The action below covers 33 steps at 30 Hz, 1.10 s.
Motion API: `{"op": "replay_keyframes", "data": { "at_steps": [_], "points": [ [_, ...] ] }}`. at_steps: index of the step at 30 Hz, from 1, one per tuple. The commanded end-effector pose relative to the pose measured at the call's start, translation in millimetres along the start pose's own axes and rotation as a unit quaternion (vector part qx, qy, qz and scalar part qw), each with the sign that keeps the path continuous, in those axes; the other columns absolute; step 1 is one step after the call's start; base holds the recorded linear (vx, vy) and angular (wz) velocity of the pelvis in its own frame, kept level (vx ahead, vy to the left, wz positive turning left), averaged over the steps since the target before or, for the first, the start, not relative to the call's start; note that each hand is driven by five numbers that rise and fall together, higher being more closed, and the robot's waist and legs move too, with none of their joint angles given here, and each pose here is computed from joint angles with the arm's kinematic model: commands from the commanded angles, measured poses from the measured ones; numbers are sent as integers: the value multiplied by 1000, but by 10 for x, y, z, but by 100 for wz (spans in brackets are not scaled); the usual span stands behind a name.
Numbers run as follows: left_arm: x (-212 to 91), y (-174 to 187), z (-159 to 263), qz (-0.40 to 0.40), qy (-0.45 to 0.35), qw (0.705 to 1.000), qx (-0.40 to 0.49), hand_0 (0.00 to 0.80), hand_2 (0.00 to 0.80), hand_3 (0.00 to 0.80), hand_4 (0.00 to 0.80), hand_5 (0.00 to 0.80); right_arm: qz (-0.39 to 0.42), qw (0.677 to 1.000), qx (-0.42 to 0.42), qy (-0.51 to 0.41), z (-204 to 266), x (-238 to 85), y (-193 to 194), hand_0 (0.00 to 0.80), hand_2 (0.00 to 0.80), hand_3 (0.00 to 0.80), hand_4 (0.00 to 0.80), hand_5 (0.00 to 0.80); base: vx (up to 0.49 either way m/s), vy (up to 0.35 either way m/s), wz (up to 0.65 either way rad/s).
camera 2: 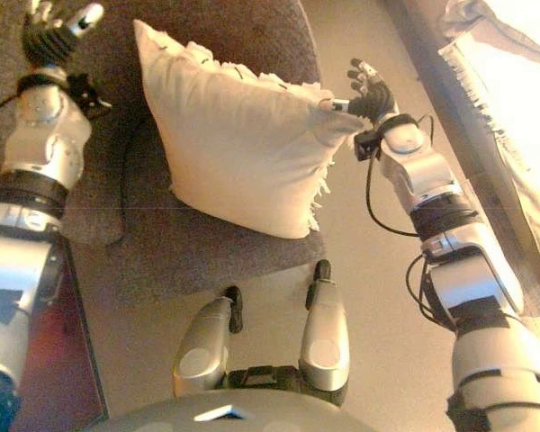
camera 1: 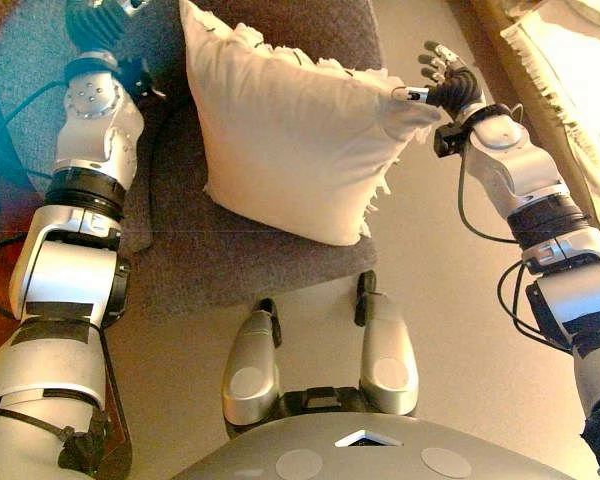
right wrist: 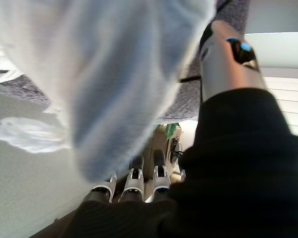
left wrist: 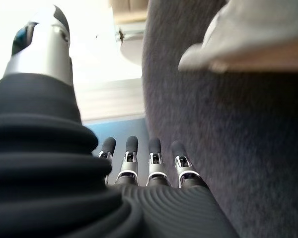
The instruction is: Pick up the cushion and take it to the sofa
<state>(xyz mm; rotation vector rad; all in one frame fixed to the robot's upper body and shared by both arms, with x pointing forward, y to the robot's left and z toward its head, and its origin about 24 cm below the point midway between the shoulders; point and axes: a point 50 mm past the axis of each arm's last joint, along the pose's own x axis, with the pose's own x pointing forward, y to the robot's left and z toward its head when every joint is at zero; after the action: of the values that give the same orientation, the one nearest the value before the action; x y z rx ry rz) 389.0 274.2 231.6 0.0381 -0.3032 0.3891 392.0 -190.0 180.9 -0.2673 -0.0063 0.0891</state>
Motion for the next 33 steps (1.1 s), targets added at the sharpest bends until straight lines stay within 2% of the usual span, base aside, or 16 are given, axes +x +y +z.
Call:
{"op": "replay_keyframes", "data": {
  "at_steps": [1,9,13,16,20,24,33],
  "points": [
    [-83,250,43,14,-52,999,-1,0,0,0,0,0,-10,999,37,-26,-72,-82,-2,0,0,0,0,0,0,0,0],
    [-443,331,-234,-15,-72,997,-27,0,0,0,0,0,-86,993,68,-38,-390,-386,-173,0,0,0,0,0,48,5,3],
    [-885,405,-525,-43,-53,994,-87,0,0,0,0,0,-116,988,82,-68,-623,-726,-203,0,0,0,0,0,117,20,-1],
    [-1337,345,-754,-78,-26,986,-142,0,0,0,0,0,-152,978,80,-122,-721,-1081,-186,0,0,0,0,0,87,40,1],
    [-1682,395,-867,-104,-1,979,-174,0,0,0,0,0,-151,974,73,-151,-800,-1388,-119,0,0,0,0,0,9,58,-9],
    [-1923,520,-926,-116,23,973,-199,0,0,0,0,0,-132,979,90,-128,-1002,-1599,-59,0,0,0,0,0,-43,56,-10],
    [-2397,591,-1175,-126,101,958,-237,0,0,0,0,0,-133,969,203,-33,-1475,-1917,93,0,0,0,0,0,-91,35,-4]
  ]
}}
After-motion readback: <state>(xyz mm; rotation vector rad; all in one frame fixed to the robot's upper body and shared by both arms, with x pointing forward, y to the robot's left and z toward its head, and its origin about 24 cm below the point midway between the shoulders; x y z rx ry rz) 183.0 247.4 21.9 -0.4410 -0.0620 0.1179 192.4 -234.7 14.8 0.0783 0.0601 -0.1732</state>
